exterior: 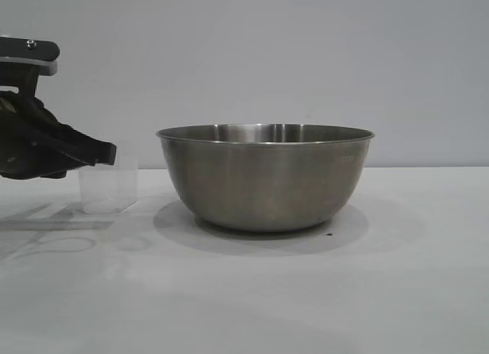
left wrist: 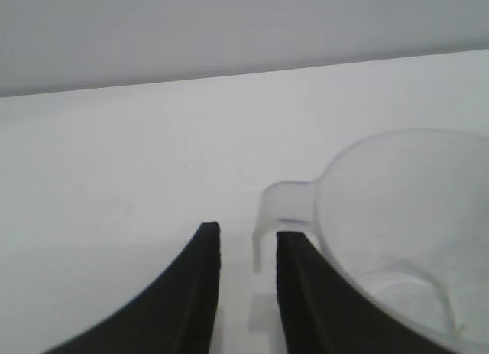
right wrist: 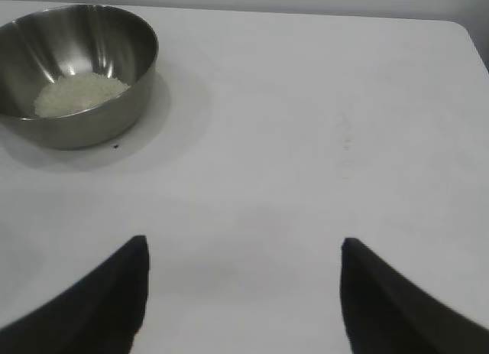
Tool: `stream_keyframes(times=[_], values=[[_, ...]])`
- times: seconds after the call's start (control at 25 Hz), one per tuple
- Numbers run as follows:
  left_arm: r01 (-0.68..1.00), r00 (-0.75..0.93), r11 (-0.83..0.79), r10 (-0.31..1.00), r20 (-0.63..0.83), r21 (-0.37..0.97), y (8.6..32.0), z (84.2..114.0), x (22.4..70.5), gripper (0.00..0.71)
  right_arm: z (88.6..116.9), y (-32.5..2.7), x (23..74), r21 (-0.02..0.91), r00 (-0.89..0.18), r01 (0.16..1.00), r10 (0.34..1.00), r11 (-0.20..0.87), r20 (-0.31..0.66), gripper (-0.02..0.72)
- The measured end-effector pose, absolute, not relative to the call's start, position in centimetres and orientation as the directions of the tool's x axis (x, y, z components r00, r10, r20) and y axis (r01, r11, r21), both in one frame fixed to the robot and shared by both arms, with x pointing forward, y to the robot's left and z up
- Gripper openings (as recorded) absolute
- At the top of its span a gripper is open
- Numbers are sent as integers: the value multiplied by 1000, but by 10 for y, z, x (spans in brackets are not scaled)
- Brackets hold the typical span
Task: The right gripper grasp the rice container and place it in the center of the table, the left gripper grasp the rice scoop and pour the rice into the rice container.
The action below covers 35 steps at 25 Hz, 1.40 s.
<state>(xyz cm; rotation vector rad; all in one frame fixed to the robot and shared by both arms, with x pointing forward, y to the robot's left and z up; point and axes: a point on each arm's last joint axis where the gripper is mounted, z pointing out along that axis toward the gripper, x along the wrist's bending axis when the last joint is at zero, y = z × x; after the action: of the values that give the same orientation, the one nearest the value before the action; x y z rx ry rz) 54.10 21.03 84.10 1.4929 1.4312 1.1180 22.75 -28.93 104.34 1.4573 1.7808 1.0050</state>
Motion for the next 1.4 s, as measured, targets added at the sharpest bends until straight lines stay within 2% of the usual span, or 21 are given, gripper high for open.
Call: stream_keyframes(times=[0.64, 0.68, 0.96, 1.04, 1.4], values=[[337, 161, -136, 983, 85, 932, 219, 868, 486, 174, 1043, -289, 228, 855, -199, 508, 980, 102, 2, 450], [333, 184, -141, 979, 82, 932, 219, 870, 482, 216, 1043, -289, 228, 855, -199, 508, 980, 102, 2, 450], [350, 279, -159, 959, 60, 923, 222, 877, 452, 202, 1043, -289, 228, 855, -199, 508, 980, 102, 2, 450], [352, 306, -169, 950, 58, 920, 221, 876, 449, 228, 1043, -289, 228, 855, -199, 508, 980, 102, 2, 450], [341, 331, -167, 942, 49, 925, 217, 877, 451, 228, 1043, -289, 228, 855, -199, 508, 980, 102, 2, 450]])
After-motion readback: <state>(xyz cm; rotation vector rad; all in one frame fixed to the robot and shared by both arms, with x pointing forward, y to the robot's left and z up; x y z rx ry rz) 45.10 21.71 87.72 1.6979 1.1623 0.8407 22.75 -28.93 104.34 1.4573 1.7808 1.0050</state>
